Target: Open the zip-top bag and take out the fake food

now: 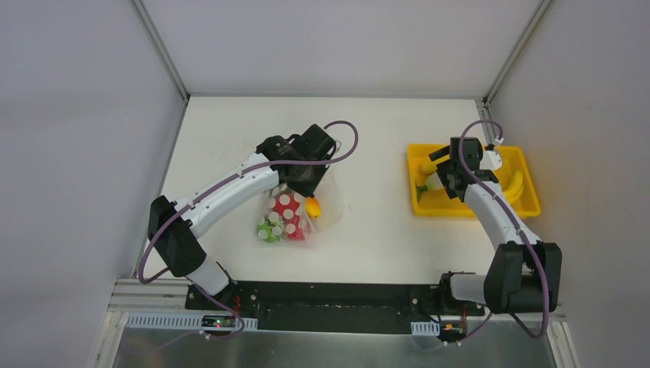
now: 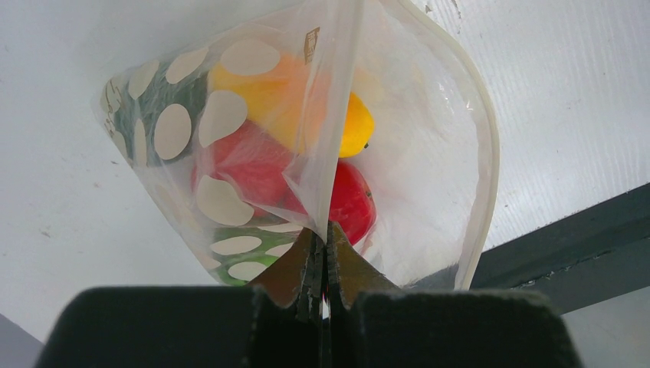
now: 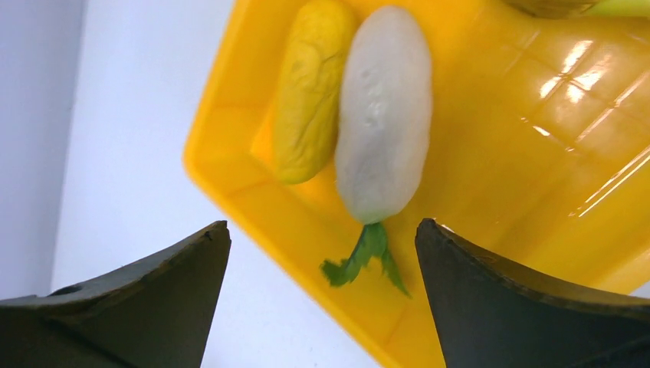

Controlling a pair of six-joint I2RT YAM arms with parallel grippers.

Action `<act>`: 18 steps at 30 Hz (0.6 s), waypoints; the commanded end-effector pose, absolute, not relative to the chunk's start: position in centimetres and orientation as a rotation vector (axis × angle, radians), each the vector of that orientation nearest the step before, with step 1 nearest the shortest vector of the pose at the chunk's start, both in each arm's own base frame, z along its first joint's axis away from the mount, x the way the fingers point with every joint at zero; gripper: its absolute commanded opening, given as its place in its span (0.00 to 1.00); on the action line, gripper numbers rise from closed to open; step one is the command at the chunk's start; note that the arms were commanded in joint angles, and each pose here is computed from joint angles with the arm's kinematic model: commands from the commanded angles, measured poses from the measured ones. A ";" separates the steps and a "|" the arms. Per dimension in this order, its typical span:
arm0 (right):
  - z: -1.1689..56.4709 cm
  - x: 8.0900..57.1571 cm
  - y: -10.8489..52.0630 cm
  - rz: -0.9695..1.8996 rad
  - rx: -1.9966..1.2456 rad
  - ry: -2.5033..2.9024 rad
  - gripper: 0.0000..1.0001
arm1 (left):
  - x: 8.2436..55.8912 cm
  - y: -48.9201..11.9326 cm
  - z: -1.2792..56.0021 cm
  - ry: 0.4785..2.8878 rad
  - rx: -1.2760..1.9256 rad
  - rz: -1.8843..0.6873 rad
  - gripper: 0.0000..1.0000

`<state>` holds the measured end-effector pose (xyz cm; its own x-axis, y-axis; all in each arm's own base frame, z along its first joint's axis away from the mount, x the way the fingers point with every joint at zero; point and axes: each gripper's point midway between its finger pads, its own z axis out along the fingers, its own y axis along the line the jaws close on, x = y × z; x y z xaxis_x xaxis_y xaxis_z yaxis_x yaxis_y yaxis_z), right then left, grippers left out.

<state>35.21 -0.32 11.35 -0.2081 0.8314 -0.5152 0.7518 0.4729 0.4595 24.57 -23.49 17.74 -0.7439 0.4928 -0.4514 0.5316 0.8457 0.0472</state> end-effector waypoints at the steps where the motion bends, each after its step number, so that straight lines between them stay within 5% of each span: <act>1: 14.7 34.7 2.4 0.309 1.151 1.984 0.93 | 24.4 -24.0 18.7 2.556 0.769 -0.144 0.00; 18: 20.1 27.0 23.9 0.972 0.296 2.090 0.82 | 23.9 -24.7 18.6 2.568 0.787 -0.205 0.00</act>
